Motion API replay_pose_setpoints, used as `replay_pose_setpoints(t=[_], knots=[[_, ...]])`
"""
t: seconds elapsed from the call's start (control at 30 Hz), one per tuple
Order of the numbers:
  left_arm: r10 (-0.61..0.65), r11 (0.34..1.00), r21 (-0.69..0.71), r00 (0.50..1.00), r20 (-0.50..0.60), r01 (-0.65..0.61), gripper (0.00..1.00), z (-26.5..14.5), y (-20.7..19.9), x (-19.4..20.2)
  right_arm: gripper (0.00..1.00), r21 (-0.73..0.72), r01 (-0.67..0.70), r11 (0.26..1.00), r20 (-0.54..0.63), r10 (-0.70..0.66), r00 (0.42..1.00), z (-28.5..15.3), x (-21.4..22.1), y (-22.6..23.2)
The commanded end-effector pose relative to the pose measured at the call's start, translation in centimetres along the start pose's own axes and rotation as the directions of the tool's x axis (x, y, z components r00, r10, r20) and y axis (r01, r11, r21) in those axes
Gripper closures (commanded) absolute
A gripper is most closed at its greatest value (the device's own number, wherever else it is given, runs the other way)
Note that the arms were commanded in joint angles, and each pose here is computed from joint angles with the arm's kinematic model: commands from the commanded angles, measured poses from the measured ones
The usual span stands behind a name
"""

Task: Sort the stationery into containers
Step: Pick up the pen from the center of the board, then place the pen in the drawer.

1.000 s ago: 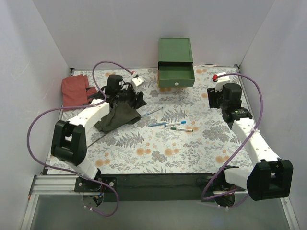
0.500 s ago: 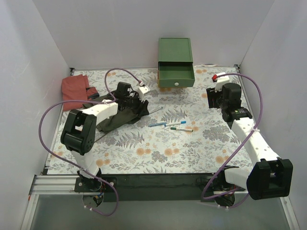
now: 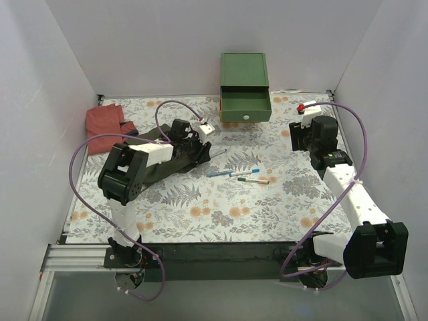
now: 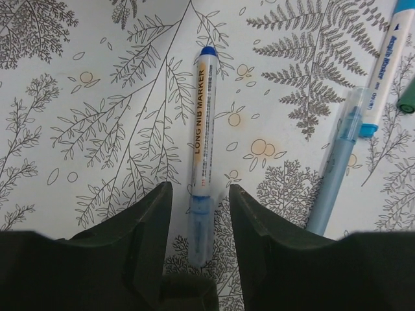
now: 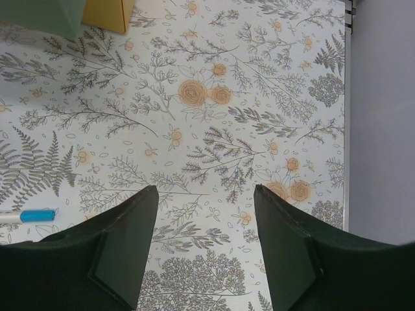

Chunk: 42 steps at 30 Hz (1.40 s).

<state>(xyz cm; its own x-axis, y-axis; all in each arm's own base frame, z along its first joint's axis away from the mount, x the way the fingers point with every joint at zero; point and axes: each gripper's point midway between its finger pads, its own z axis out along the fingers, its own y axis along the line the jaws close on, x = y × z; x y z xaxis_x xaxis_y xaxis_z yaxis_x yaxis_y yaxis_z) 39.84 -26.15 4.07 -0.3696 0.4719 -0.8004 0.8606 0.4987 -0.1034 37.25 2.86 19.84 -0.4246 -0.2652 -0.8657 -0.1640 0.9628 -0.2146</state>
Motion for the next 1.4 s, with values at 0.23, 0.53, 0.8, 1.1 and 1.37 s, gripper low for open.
replay_pose_setpoints(t=[0.23,0.53,0.8,1.1,1.37], knots=[[0.085,0.996,-0.020,0.996,-0.028,-0.086,0.86,1.1,0.0,0.8,0.31,0.018,-0.014,1.000,0.033,0.014,0.999,0.0,-0.9,-0.7],[0.175,0.984,-0.011,0.975,0.134,-0.175,1.00,-4.7,-2.0,-6.1,0.31,0.014,-0.017,1.000,0.031,0.016,0.999,0.3,-0.9,-0.7],[0.362,0.922,-0.019,0.843,0.398,-0.387,1.00,-13.0,-5.9,-19.1,0.32,0.002,-0.025,1.000,0.035,0.025,0.999,0.7,-0.8,-0.4],[0.479,0.869,-0.140,0.740,0.472,-0.474,1.00,-10.4,-3.7,-26.0,0.32,0.003,-0.023,1.000,0.048,0.023,0.999,0.6,-1.2,-0.4],[0.522,0.845,-0.178,0.708,0.476,-0.503,1.00,-5.8,-0.9,-29.3,0.32,0.018,-0.021,1.000,0.045,0.021,0.999,-0.1,-0.3,-0.7]])
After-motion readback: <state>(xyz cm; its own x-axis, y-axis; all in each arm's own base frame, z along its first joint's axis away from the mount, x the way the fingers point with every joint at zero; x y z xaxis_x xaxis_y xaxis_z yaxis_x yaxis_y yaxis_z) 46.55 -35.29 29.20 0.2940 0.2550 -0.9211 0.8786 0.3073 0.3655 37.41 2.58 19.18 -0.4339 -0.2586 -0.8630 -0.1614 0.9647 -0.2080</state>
